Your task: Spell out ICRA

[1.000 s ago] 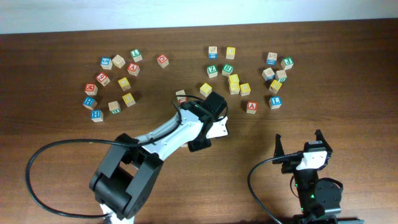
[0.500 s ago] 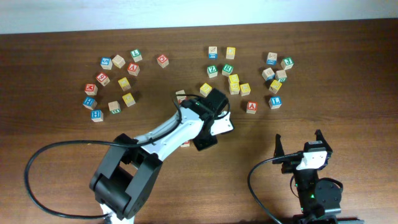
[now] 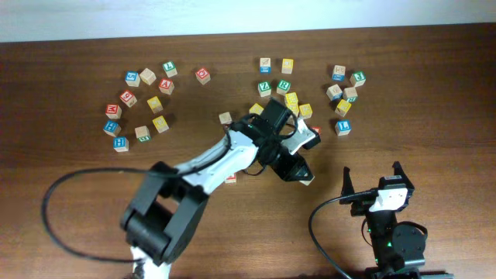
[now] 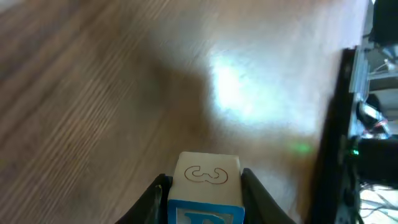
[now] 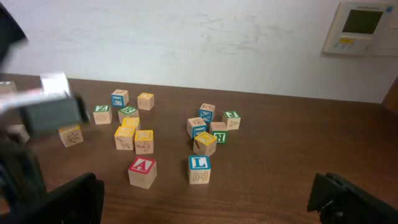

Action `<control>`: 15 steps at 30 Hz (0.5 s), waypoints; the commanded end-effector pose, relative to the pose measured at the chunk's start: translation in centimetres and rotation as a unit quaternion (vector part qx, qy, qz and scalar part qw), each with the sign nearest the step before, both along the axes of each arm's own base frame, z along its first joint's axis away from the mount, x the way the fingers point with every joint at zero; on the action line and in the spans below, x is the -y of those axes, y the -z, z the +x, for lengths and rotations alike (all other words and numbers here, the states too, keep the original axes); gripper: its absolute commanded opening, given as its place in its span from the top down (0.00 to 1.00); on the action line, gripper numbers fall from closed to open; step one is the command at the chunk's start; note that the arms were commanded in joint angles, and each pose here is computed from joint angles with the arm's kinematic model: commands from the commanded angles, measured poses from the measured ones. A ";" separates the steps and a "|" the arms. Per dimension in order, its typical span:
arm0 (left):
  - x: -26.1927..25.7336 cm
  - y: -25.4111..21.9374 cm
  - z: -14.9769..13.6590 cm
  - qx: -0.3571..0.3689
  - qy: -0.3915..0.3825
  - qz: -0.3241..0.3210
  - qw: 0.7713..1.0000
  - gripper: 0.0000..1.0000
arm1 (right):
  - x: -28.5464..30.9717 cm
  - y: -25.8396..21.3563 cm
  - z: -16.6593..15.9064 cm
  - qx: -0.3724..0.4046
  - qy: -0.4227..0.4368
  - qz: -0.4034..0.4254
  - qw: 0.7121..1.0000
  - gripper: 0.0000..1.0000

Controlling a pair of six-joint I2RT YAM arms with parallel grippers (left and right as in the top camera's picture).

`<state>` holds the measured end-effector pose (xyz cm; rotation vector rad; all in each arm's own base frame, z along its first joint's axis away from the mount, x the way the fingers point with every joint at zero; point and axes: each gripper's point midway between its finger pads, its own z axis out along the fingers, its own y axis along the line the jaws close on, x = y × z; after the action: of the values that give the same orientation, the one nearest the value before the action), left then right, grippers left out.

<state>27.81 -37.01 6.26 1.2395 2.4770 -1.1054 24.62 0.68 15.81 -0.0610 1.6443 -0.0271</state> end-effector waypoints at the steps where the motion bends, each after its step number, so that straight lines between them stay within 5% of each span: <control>1: -0.7 4.3 0.1 -0.078 -0.046 0.027 0.995 0.73 | 0.4 0.3 0.0 -0.002 0.010 0.000 1.000 0.02; 9: -2.8 5.1 2.5 -0.085 -0.083 0.031 0.992 0.68 | 0.4 0.3 0.0 -0.002 0.010 0.000 1.000 0.02; 15: -4.5 6.6 4.2 -0.041 -0.113 0.084 0.989 0.50 | 0.4 0.3 0.0 -0.002 0.010 0.000 1.000 0.01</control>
<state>30.97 -33.93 1.28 0.9582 2.6972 -1.0939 24.62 0.67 15.81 -0.0604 1.6443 -0.0271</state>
